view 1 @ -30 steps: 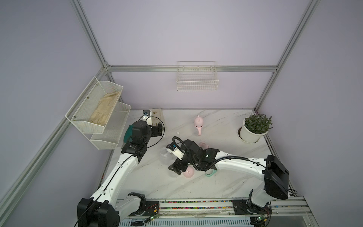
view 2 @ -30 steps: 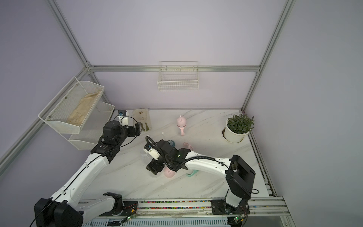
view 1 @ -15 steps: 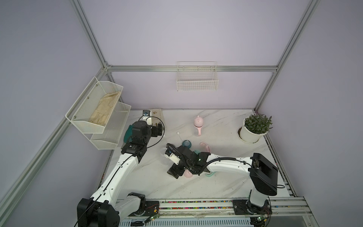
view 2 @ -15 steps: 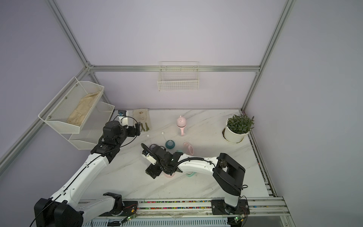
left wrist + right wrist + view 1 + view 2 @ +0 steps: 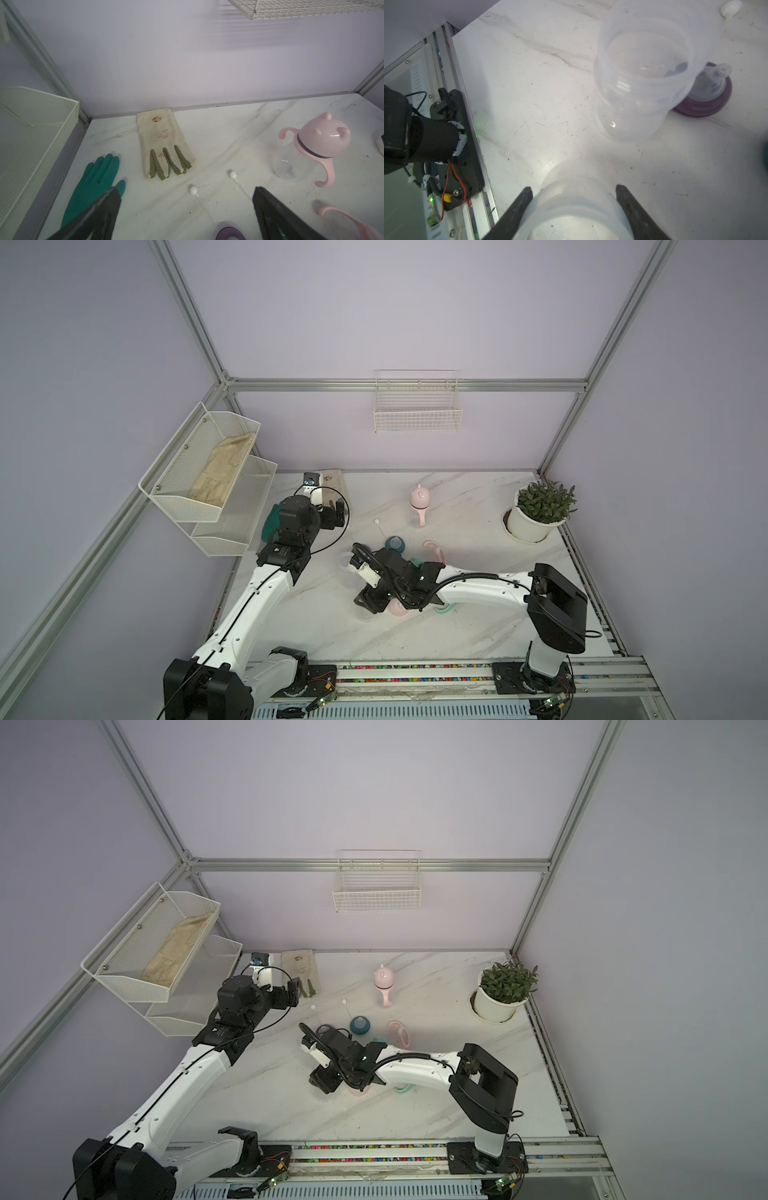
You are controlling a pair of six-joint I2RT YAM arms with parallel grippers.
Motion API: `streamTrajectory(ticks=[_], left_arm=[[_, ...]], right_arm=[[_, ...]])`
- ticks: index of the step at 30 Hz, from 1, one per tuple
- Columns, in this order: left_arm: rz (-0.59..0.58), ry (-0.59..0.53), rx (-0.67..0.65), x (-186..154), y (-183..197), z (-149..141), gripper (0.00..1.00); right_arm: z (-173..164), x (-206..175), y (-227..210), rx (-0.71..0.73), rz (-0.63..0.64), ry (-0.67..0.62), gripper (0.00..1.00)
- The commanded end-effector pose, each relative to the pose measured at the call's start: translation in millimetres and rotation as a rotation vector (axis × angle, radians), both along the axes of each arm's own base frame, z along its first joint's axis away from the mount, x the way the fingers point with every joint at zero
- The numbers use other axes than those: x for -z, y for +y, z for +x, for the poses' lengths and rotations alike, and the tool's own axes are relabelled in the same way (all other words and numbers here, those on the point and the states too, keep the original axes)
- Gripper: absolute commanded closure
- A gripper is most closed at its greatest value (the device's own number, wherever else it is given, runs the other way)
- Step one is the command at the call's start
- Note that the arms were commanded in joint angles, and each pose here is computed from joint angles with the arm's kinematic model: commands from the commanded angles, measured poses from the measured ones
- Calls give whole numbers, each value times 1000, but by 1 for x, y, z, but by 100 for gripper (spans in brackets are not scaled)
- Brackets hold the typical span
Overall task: Assemble the baby bottles
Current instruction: Pick up the baby bottle from the center of the board.
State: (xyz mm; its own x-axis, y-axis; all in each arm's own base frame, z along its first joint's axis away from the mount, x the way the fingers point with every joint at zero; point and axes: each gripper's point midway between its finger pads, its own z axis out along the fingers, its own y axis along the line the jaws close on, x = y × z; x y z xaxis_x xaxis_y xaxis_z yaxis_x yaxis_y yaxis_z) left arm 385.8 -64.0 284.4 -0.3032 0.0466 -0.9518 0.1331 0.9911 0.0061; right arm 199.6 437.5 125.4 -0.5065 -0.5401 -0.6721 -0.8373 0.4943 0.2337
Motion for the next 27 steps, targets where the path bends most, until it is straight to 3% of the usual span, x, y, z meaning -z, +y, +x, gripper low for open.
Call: streamTrajectory(ticks=[1, 6, 9, 13, 15, 19, 27], left_arm=[[-32, -91, 195, -16, -30, -8, 0], [-64, -190, 499, -38, -77, -27, 0], [-55, -229, 751, -42, -108, -55, 0], [-91, -251, 1073, -44, -136, -100, 0], [-118, -247, 1172, -45, -143, -114, 0], [-128, -235, 1219, -41, -149, -119, 0], [-124, -189, 1208, -35, -163, -109, 0]], right_arm=[[1, -51, -12, 37, 102, 20, 49], [47, -96, -70, 221, 169, 7, 59], [72, -121, -106, 321, 225, -12, 59], [94, -139, -136, 411, 209, -64, 60], [99, -160, -143, 419, 261, -86, 62], [84, -213, -127, 296, 447, -85, 63], [79, -262, -113, 210, 615, -134, 63]])
